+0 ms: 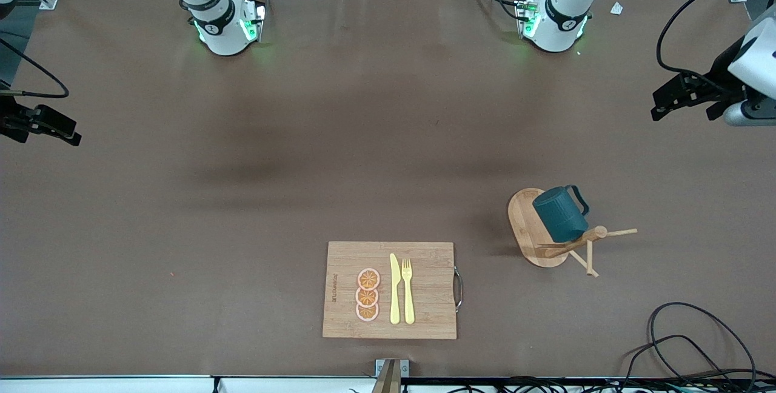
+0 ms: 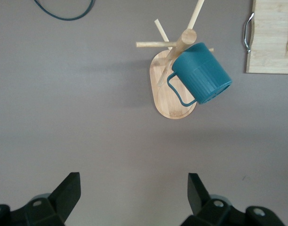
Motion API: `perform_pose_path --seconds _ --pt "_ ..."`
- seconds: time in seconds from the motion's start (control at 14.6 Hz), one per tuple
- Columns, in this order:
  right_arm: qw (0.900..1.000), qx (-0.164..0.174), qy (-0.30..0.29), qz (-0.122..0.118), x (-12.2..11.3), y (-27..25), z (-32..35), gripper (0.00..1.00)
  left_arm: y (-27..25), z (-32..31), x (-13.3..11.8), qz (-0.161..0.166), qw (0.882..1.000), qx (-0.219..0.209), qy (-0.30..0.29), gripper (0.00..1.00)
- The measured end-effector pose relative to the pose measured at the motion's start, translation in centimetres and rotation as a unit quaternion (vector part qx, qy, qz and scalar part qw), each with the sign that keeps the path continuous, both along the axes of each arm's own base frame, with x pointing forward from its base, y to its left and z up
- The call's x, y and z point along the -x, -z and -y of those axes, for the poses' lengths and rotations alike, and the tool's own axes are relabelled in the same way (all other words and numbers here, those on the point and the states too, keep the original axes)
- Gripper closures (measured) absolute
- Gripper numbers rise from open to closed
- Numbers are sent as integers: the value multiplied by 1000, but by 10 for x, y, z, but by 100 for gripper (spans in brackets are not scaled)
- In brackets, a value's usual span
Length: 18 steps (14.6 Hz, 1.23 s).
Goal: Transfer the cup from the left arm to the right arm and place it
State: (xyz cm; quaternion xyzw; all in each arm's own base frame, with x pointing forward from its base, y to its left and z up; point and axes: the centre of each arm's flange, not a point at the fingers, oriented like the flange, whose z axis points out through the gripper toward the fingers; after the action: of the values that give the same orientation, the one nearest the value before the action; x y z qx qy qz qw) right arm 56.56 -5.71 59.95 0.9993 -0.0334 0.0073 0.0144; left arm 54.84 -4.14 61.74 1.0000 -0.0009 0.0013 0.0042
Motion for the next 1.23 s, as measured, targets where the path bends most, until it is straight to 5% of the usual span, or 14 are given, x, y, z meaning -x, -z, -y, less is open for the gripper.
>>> perform_pose_path --seconds 0.27,0.41,1.23 --pt "1000 0 0 -2 0 0 0 0 39 7 -20 -29 999 6 -15 0" --pt "1000 0 0 -3 1 0 0 0 58 18 -30 -49 996 47 -63 0" --pt "1000 0 -1 -5 1 0 0 0 166 35 -95 -77 941 146 -295 0"
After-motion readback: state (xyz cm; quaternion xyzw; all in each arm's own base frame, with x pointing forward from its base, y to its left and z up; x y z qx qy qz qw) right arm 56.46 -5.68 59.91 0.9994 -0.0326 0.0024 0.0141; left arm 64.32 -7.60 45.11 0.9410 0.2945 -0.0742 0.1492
